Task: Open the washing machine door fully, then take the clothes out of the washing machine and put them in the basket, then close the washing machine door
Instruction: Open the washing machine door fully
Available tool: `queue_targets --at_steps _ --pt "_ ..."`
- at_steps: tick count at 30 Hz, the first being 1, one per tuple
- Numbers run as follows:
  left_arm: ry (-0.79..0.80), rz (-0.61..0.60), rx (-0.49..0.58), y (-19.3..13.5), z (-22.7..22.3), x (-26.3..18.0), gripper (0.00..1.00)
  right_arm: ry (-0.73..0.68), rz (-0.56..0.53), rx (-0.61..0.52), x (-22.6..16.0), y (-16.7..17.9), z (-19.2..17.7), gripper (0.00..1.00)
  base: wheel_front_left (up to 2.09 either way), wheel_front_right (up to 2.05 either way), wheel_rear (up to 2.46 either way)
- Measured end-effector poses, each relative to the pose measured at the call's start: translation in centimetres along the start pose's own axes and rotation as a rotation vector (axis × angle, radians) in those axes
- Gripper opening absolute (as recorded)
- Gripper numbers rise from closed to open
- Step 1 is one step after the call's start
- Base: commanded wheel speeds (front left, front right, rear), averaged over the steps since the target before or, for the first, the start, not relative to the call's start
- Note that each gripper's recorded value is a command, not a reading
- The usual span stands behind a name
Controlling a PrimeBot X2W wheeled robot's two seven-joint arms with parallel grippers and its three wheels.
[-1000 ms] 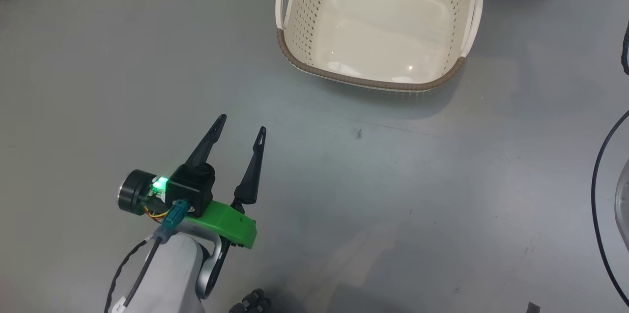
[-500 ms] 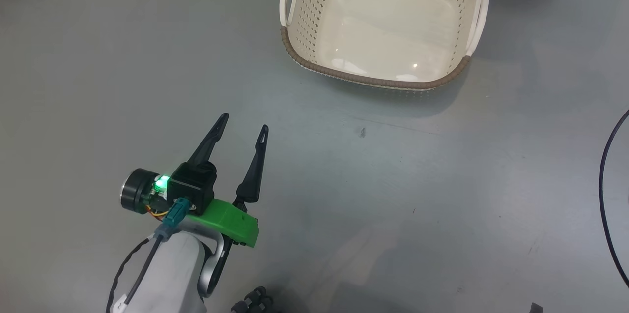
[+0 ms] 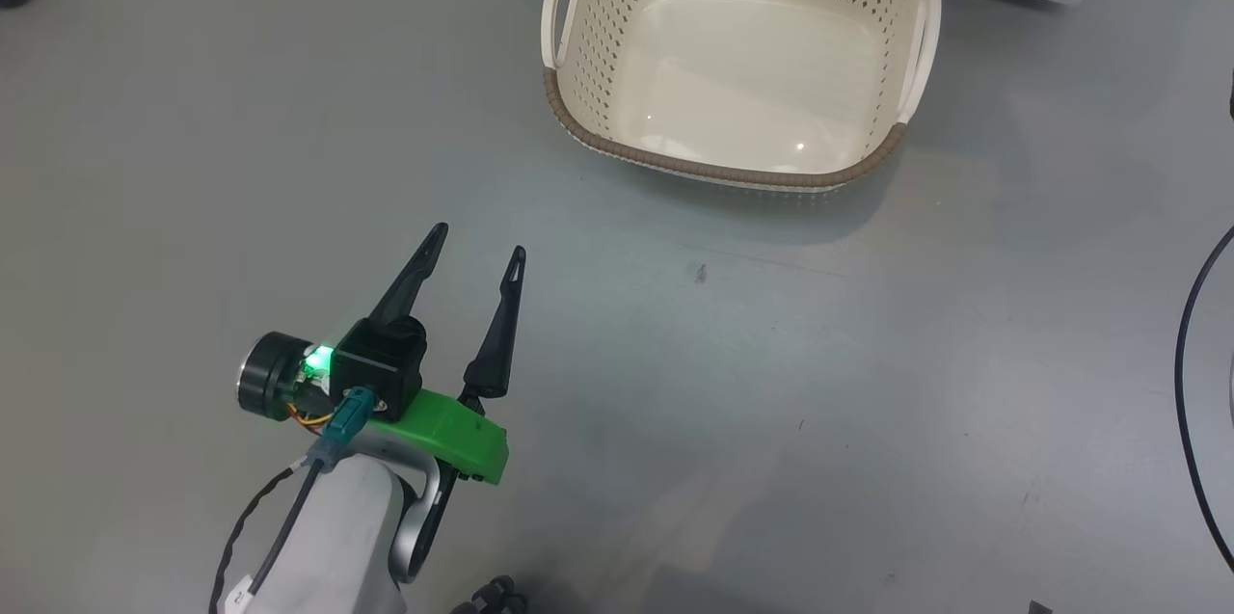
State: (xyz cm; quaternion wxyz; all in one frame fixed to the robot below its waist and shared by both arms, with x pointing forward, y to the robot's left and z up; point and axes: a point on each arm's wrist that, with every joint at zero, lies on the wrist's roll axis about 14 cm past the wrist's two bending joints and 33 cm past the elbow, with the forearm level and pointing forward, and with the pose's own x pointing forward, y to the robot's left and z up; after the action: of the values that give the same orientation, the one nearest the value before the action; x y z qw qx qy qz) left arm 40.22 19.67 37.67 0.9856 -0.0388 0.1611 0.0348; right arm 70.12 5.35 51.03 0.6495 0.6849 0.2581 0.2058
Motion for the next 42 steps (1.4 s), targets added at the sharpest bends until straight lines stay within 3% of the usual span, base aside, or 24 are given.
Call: queue_targets --at_steps 42 --pt "-0.060 -0.030 0.000 -1.1 2.0 -0.1 1.00 0.129 -0.094 -0.039 -2.6 -1.7 -3.0 0.00 0.00 0.00 0.00"
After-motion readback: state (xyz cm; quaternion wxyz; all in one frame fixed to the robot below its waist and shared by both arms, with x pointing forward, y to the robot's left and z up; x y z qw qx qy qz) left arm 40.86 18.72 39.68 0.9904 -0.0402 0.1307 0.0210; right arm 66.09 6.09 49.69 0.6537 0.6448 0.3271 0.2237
